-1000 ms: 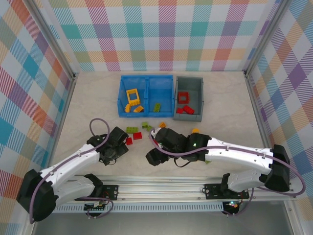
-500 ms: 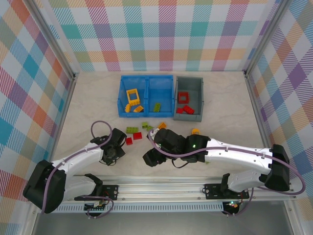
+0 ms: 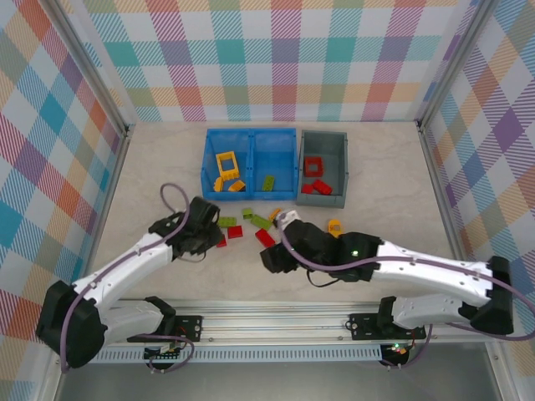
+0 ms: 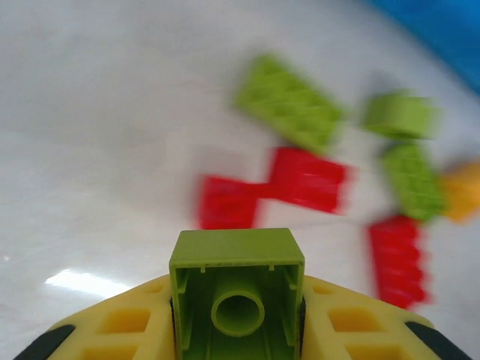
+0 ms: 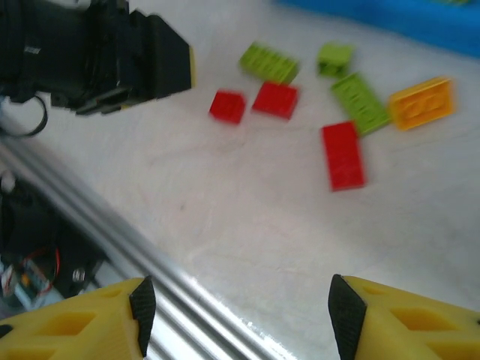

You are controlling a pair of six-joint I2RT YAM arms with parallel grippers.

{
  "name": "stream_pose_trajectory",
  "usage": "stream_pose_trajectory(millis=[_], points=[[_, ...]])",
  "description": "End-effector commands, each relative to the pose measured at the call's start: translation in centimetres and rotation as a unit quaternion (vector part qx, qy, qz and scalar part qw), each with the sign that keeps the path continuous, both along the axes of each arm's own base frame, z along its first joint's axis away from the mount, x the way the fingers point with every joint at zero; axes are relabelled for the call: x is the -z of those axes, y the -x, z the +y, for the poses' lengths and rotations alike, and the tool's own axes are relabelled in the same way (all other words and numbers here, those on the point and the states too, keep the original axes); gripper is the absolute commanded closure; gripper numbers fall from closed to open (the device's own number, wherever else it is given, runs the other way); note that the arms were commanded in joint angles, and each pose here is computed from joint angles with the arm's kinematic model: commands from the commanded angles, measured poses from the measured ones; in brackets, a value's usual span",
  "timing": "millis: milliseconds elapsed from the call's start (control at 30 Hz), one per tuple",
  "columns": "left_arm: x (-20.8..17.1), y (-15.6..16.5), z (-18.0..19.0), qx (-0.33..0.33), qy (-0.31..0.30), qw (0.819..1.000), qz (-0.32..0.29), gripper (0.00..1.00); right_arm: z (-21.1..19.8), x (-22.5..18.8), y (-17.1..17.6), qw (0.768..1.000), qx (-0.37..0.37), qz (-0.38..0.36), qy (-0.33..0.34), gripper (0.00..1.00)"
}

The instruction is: Sort the legos into containers by color

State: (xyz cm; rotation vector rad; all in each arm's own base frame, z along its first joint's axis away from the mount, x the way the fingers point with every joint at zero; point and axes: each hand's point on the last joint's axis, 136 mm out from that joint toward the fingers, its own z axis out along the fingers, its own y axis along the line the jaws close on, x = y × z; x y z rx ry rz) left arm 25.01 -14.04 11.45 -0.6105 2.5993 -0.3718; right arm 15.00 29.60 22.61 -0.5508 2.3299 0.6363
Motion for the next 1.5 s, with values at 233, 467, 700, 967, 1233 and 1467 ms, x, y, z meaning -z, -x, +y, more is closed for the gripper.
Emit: stream_pose_trajectory(millis=[233,467,700,967,1233,1467], points=[[-5.8,-8.2,-14.0,0.154,-0.057,0.984,-0.064,0.7,-8.4,-2.8,-5.9,0.974,0.225,-0.022,-0.002,0.37],[-1.9,-15.1,-16.5,0.16,-0.078,0.984,-0.03,0.7,-9.1,-3.7,-6.3,0.972,0.231,-0.028,-0.008,0.37],[0.6,-19.2,-16.1,0.158,-0.059,0.985,-0.019,0.67,-9.4,-3.0,-6.1,0.973,0.23,-0.026,-0.006,0.37],[2.6,-20.0,-16.8,0.174,-0.051,0.983,0.0,0.56,-9.3,-1.7,-6.0,0.973,0.23,-0.013,0.002,0.37],[1.9,-19.8,-16.9,0.17,-0.039,0.985,-0.006,0.45,-9.6,-0.9,-5.8,0.973,0.231,-0.004,0.009,0.36],[-1.2,-19.3,-16.0,0.158,-0.041,0.986,-0.036,0.49,-10.5,-0.2,-5.6,0.971,0.239,0.003,0.022,0.36]])
